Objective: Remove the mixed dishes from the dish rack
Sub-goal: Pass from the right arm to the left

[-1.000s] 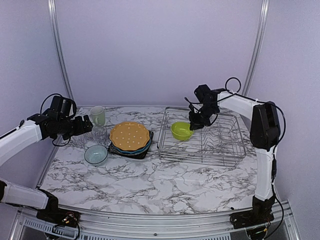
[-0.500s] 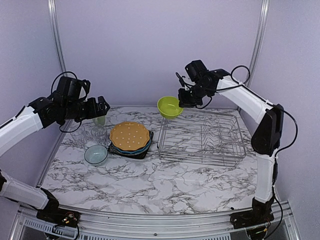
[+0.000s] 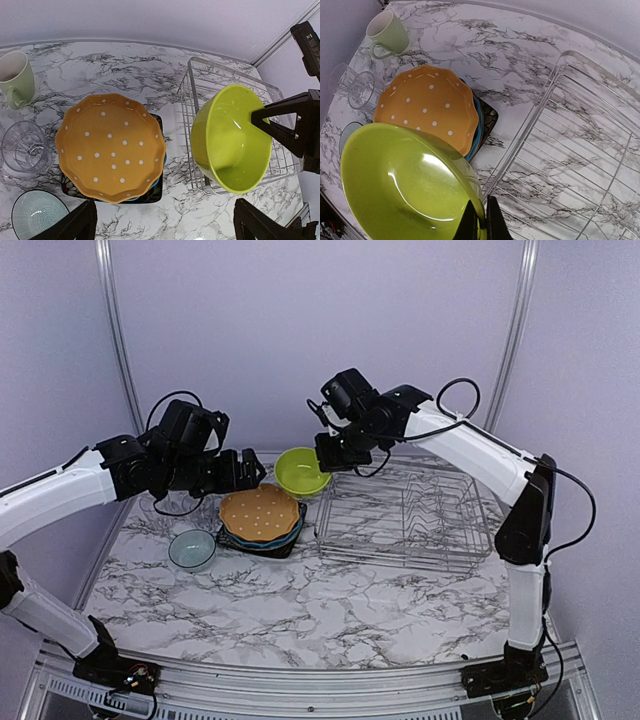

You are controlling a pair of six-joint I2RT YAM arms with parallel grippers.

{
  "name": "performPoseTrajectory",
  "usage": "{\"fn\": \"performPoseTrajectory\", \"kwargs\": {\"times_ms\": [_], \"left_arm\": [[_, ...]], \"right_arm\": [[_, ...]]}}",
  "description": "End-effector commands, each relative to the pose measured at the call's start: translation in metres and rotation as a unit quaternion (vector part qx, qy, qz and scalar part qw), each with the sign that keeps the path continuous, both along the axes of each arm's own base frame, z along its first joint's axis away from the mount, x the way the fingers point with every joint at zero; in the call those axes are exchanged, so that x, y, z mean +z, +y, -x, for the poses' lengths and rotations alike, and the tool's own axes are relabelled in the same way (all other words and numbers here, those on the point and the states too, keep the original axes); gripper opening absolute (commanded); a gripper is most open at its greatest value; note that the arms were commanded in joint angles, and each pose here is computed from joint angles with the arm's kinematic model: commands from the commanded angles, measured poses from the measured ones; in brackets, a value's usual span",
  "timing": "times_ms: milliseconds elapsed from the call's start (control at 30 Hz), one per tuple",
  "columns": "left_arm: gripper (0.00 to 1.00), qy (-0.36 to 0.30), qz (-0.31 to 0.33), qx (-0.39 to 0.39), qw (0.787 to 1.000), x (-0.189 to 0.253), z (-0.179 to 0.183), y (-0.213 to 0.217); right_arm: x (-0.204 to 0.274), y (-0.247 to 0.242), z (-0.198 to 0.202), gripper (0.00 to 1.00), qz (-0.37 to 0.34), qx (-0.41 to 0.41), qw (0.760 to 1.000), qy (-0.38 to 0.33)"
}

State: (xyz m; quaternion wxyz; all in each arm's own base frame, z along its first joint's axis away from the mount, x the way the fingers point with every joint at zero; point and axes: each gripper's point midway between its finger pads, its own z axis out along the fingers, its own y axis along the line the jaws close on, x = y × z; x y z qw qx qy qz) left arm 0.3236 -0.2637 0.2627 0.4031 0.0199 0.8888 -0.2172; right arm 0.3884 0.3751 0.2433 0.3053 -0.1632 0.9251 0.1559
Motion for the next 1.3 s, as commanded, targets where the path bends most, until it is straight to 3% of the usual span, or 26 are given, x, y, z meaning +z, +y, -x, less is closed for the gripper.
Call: {"fn": "performPoseTrajectory", "kwargs": {"times_ms": [0,133,367,633,733,833,1000,1267], "left_arm": [[0.96,0.004,0.010,0.017,1.000,-0.006,-0.005,-0.010],[0.90,0.013,0.008,0.023,1.000,-0.014,-0.007,-0.015],[0.70,0.042,-0.005,0.042,0.998,-0.035,-0.008,-0.018],[0.21,0.060,0.001,0.057,0.997,-0.042,-0.008,-0.022],[0.09,0.065,0.008,0.066,0.996,-0.041,-0.008,-0.021],[0.00,0.069,0.008,0.076,0.995,-0.040,-0.007,-0.017],[0.00,0.069,0.013,0.086,0.994,-0.034,-0.005,-0.011],[0.00,0.080,0.010,0.110,0.991,-0.032,-0.006,0.017]], "right_arm": [[0.028,0.019,0.008,0.00,-0.026,-0.007,0.999,-0.034],[0.031,0.036,0.022,0.00,-0.019,0.002,0.999,-0.048],[0.033,0.045,0.032,0.00,-0.003,-0.003,0.998,-0.066],[0.027,0.047,0.034,0.00,0.005,-0.004,0.998,-0.064],[0.025,0.048,0.035,0.00,0.003,0.000,0.998,-0.061],[0.026,0.050,0.037,0.08,-0.008,0.005,0.998,-0.058],[0.035,0.051,0.044,0.22,-0.032,0.015,0.998,-0.059],[0.062,0.040,0.053,0.64,-0.058,0.029,0.994,-0.088]]}}
